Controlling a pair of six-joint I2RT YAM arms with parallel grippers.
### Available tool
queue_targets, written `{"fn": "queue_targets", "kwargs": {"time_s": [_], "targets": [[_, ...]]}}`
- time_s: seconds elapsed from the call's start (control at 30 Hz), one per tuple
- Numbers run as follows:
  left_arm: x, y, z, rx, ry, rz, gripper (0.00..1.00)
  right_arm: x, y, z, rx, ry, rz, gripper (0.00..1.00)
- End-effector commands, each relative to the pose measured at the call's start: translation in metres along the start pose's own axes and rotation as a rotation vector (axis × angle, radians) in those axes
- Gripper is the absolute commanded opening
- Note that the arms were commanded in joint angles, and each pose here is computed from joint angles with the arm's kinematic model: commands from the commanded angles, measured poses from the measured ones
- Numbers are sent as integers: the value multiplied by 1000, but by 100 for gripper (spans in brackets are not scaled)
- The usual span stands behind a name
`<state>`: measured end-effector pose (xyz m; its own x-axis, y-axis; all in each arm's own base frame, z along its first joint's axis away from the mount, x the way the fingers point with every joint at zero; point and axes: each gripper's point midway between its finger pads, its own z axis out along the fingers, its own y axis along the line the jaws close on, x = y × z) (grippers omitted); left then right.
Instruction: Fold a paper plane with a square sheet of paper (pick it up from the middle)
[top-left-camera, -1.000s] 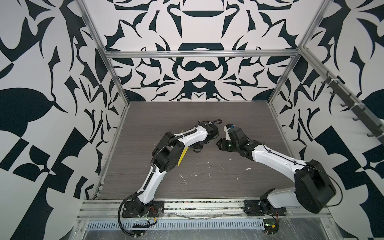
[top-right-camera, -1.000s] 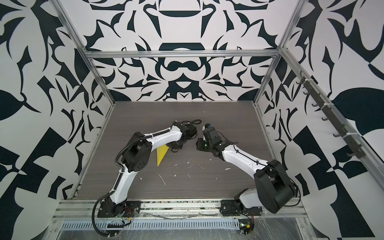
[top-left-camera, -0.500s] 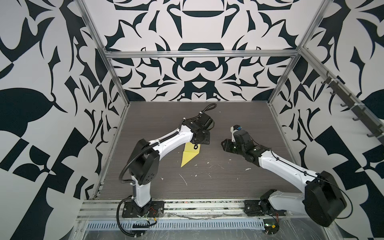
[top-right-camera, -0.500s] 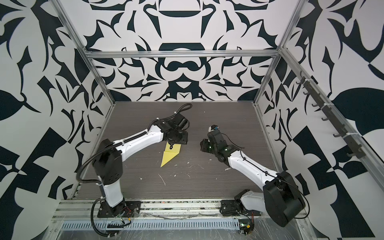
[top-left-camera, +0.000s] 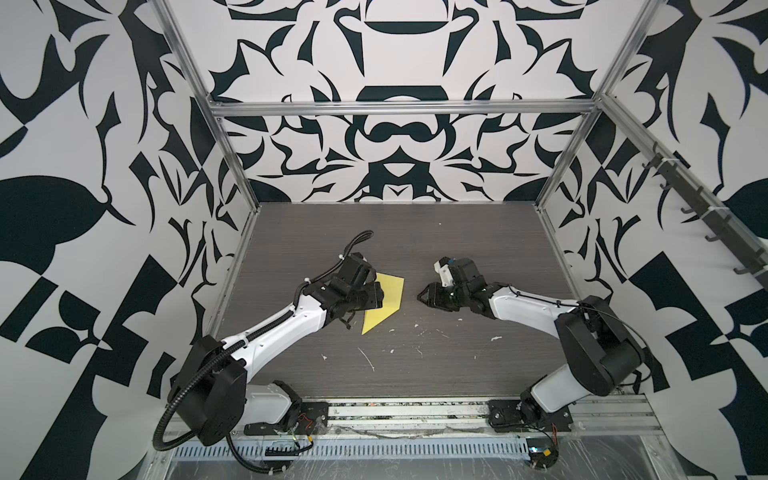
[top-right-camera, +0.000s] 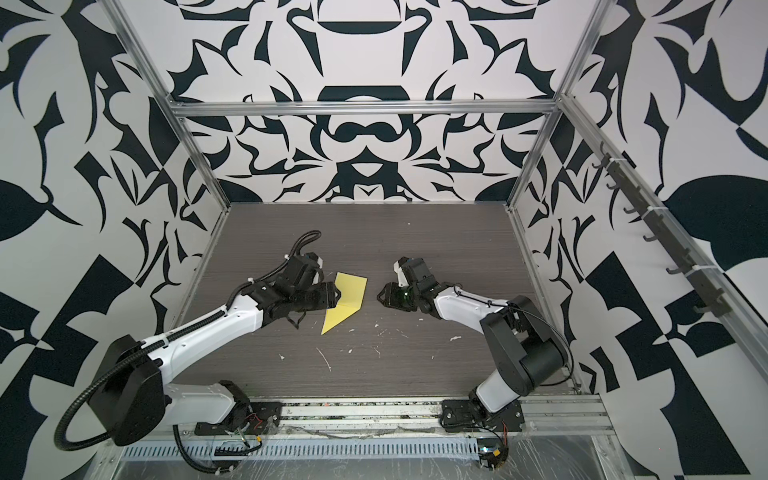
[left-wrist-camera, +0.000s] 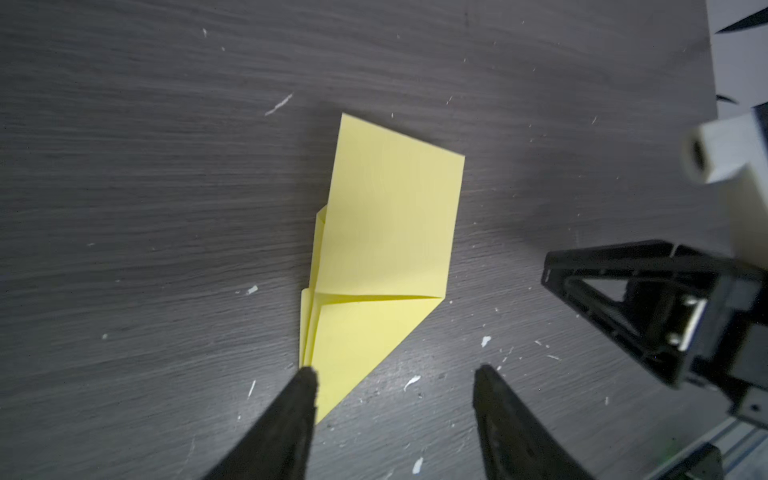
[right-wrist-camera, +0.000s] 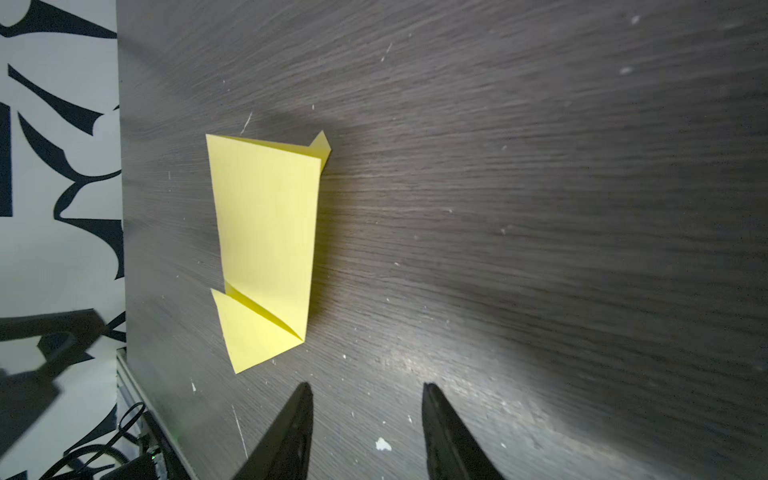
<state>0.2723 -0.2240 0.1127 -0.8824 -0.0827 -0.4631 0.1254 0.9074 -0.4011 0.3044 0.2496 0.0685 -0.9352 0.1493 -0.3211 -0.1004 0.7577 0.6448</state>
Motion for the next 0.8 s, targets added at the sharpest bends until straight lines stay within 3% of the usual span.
{"fn": "queue_targets", "kwargs": {"time_s": [0.0, 0.33, 0.77], "targets": [[1, -11, 15, 74, 15, -65, 49, -18, 34, -1, -118, -28, -28, 49], [15, 41, 60, -128, 158, -237, 17, -12, 42, 15, -182, 29, -4, 49], [28, 53, 76, -177, 231, -279, 12, 10, 70, 37, -309, 149, 34, 49]]}}
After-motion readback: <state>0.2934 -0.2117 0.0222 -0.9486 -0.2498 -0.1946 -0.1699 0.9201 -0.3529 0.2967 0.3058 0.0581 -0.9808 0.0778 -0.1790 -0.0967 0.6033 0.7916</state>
